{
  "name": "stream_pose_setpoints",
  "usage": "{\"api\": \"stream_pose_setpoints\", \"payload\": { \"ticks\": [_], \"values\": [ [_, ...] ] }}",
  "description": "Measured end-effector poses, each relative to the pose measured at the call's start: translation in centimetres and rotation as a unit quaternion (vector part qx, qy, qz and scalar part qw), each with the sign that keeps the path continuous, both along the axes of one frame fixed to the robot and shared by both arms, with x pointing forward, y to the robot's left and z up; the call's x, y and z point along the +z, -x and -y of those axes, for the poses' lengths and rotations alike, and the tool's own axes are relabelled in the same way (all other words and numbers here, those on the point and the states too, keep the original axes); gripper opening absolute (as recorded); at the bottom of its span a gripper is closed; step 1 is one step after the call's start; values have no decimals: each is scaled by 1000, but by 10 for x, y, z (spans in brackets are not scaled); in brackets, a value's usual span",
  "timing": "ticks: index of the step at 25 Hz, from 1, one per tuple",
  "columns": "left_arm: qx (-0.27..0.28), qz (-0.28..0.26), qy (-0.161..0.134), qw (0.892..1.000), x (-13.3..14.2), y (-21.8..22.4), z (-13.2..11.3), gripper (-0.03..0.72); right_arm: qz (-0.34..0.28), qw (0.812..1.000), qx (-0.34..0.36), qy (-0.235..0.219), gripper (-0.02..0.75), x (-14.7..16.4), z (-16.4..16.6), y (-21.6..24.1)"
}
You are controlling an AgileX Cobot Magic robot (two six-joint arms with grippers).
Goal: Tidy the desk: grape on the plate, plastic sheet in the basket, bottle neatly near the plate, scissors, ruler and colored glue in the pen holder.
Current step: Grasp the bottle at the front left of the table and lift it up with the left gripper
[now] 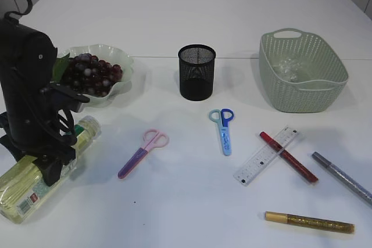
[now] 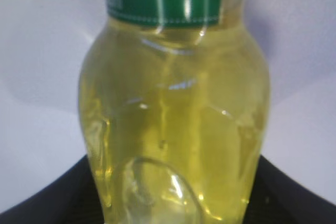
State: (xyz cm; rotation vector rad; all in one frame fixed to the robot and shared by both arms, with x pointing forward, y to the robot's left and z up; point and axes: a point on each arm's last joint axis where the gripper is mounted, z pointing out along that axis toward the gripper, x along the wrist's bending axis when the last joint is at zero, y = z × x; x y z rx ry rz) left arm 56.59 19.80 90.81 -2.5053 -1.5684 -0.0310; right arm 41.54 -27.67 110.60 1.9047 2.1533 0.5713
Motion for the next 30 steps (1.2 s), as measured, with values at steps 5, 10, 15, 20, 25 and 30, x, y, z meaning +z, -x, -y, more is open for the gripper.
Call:
{"api": "stream_pose_setpoints", "payload": {
  "ticks": [5, 10, 15, 20, 25, 30],
  "values": [
    [-6, 2, -7, 1000, 0, -1, -1, 455, 0, 1000, 1, 1, 439, 0, 0, 0],
    [-10, 3, -12, 1000, 1, -1, -2, 454, 1, 1000, 1, 1, 439, 0, 0, 0],
    [-15, 6, -17, 1000, 1, -2, -3, 444, 1, 1000, 2, 1, 439, 0, 0, 0],
    [-8, 1, -10, 1000, 1, -1, -2, 432, 1, 1000, 2, 1, 439, 0, 0, 0],
    [15, 21, 30, 999, 7, -1, 4, 432, 1, 1000, 3, 1, 439, 0, 0, 0],
    [18, 102, 79, 991, 35, 9, 5, 432, 1, 1000, 3, 0, 439, 0, 0, 0]
  ]
}}
